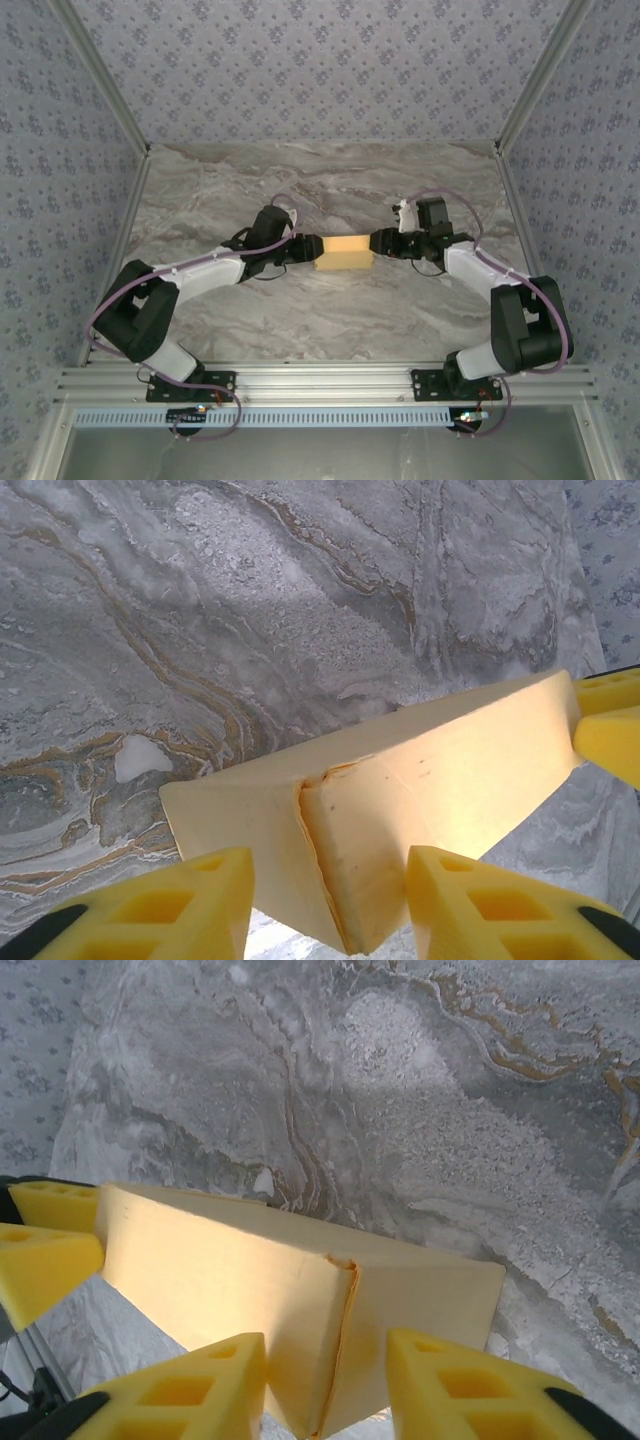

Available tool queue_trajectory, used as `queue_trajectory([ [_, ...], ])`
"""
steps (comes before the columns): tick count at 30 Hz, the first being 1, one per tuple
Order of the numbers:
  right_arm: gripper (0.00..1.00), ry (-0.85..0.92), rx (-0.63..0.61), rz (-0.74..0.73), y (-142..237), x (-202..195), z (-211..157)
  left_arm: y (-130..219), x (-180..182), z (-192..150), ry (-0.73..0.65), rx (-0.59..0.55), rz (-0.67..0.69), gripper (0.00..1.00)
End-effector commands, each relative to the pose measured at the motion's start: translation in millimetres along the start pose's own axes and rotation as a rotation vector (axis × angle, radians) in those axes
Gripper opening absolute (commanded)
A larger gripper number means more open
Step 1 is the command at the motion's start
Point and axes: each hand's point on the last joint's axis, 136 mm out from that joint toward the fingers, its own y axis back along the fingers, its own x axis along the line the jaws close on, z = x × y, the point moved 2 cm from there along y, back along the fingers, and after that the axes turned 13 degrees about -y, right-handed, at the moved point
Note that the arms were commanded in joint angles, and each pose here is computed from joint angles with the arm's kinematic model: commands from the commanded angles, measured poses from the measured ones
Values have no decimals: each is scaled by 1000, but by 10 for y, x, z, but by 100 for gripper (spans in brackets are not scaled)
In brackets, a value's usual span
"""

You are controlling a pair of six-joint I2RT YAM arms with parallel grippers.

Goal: Fold the paper box

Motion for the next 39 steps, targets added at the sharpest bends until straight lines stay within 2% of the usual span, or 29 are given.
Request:
queue_trajectory([
  [1, 40, -28, 45, -4, -32, 25, -37, -62, -20, -77, 20, 61, -6, 47],
  [8, 41, -12, 35, 74, -54, 180, 22, -90, -147, 64, 31, 33, -74, 48],
  [13, 36, 19, -19, 98, -15, 313, 195, -75, -187, 254, 22, -5, -85, 47],
  [19, 32, 73, -87, 116, -13, 470, 435, -13, -138, 528, -9, -59, -56, 47],
  [25, 30, 100, -100, 81, -167, 433, 643, -87, 30, 726, -48, -82, 13, 47],
  [32, 30, 126, -92, 52, -288, 326, 650, -210, 146, 672, -44, -63, 32, 46],
  [39, 34, 173, -93, 29, -246, 270, 388, -173, 140, 457, -58, -47, 48, 48],
])
